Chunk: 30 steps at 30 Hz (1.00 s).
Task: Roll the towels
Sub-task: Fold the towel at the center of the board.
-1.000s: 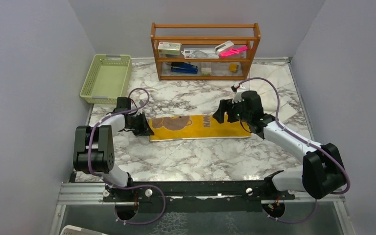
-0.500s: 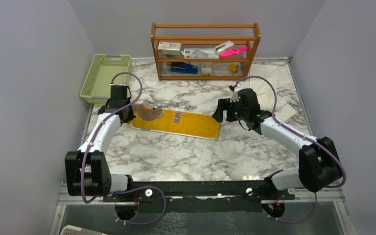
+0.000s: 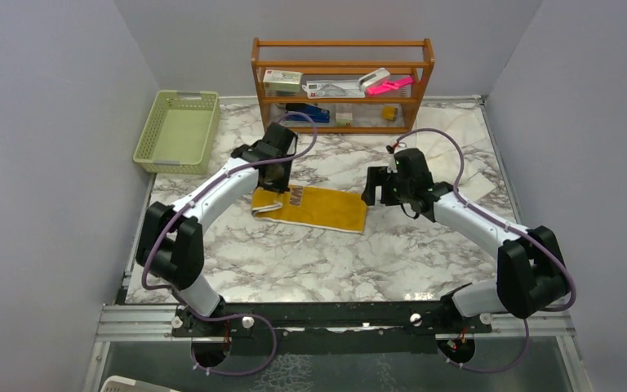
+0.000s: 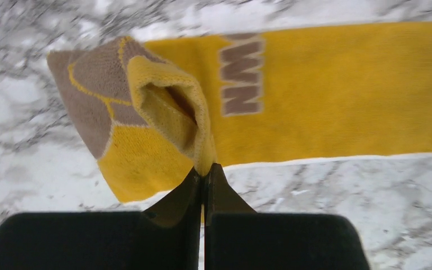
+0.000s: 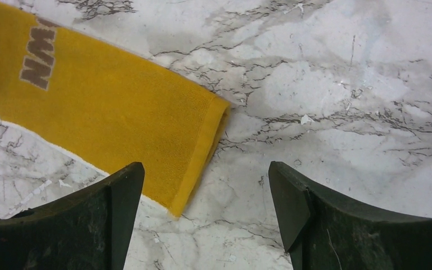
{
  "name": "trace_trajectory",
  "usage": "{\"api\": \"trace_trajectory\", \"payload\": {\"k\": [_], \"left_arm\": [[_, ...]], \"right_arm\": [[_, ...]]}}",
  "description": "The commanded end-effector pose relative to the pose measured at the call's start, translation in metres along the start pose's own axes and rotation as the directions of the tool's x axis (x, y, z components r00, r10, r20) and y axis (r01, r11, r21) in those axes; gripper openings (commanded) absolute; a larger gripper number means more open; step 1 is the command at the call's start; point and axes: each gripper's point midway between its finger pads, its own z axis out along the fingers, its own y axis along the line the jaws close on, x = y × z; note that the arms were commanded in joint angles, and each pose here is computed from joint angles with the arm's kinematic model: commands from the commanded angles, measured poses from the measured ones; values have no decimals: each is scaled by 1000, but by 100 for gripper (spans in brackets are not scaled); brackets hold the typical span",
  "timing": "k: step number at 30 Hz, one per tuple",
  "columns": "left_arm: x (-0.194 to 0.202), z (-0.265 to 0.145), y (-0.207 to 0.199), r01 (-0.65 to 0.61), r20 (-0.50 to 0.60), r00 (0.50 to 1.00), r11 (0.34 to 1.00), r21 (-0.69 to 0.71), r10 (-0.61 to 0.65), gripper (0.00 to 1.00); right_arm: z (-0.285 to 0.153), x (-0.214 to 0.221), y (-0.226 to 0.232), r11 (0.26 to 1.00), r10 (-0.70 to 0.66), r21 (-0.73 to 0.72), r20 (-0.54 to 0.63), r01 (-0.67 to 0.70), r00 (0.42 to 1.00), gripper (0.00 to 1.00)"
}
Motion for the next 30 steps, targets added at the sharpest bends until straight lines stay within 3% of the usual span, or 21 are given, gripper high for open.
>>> {"api": "trace_trajectory", "payload": {"k": [1, 7, 15, 24, 30], "left_arm": [[-3, -11, -64, -56, -70, 995, 988, 145, 67, 0], [13, 11, -117, -148, -151, 972, 966, 214, 182, 0], [20, 25, -159, -155, -200, 953, 936, 316, 226, 0], [8, 10, -188, -111, -194, 959, 905, 410, 206, 0], [20, 22, -191, -103, -237, 947, 905, 414, 216, 0]], "right_arm": [[-13, -22, -9, 996, 33, 82, 60, -38, 998, 83], [-23, -25, -14, 992, 59, 106, 97, -69, 994, 85], [-47, -29, -38, 969, 81, 218, 167, -117, 983, 89], [-53, -20, -54, 953, 128, 250, 184, -172, 975, 91], [-51, -19, -54, 955, 128, 243, 179, -170, 975, 91]]}}
